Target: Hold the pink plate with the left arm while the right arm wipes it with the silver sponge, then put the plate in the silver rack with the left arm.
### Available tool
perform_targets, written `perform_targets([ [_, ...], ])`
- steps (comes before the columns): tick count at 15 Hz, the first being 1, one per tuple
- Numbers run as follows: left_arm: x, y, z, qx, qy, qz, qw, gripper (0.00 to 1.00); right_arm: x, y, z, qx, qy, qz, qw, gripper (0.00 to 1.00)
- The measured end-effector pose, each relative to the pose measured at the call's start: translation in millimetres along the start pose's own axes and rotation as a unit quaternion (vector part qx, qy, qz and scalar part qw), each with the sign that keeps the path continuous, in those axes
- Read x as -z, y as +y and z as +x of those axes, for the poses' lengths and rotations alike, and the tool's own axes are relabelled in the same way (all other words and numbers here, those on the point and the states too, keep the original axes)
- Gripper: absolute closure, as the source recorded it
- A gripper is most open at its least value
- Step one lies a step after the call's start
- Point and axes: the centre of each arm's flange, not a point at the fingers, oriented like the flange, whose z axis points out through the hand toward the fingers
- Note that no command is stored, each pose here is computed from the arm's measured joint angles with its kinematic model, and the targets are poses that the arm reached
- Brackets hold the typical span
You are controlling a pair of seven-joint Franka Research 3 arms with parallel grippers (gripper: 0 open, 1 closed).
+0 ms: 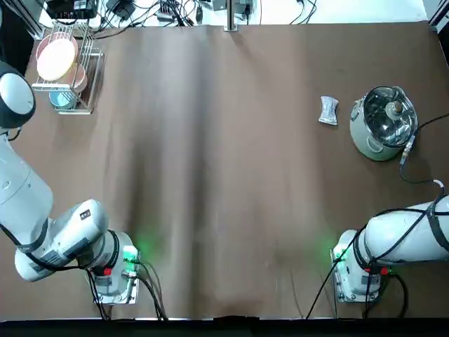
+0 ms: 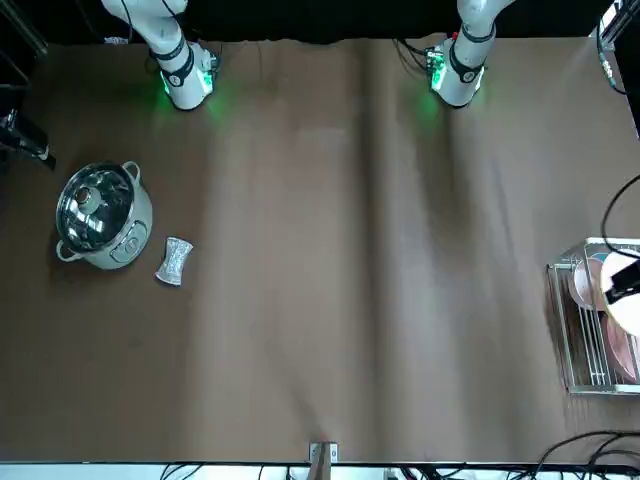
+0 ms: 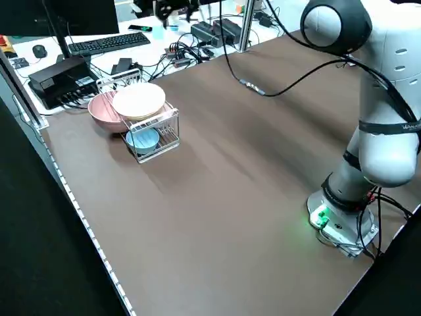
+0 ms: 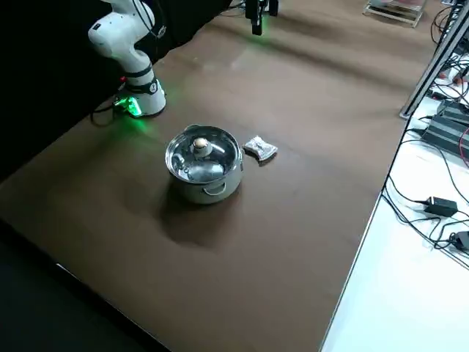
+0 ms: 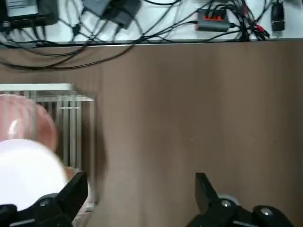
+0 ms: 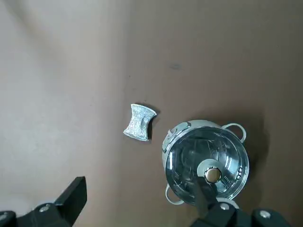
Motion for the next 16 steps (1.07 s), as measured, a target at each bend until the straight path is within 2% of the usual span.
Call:
perform_targets([
  [4,-11,114,14,0.008,-0.008,0.032,0.999,0.0,0,0,0,0.0,0.001,0.0,1.0,0.0],
  [6,3,173,11,0.016,-0.003,0.027,1.0,0.0,0,1,0,0.004,-0.001,-0.004,1.0,0.0],
  [12,90,227,-27,0.012,-0.014,0.043,0.999,0.0,-1,12,-4,0.029,-0.01,-0.005,1.0,0.0],
  [16,96,238,-52,0.025,-0.037,0.039,0.998,0.0,-1,18,-4,0.025,-0.01,-0.011,1.0,0.0],
])
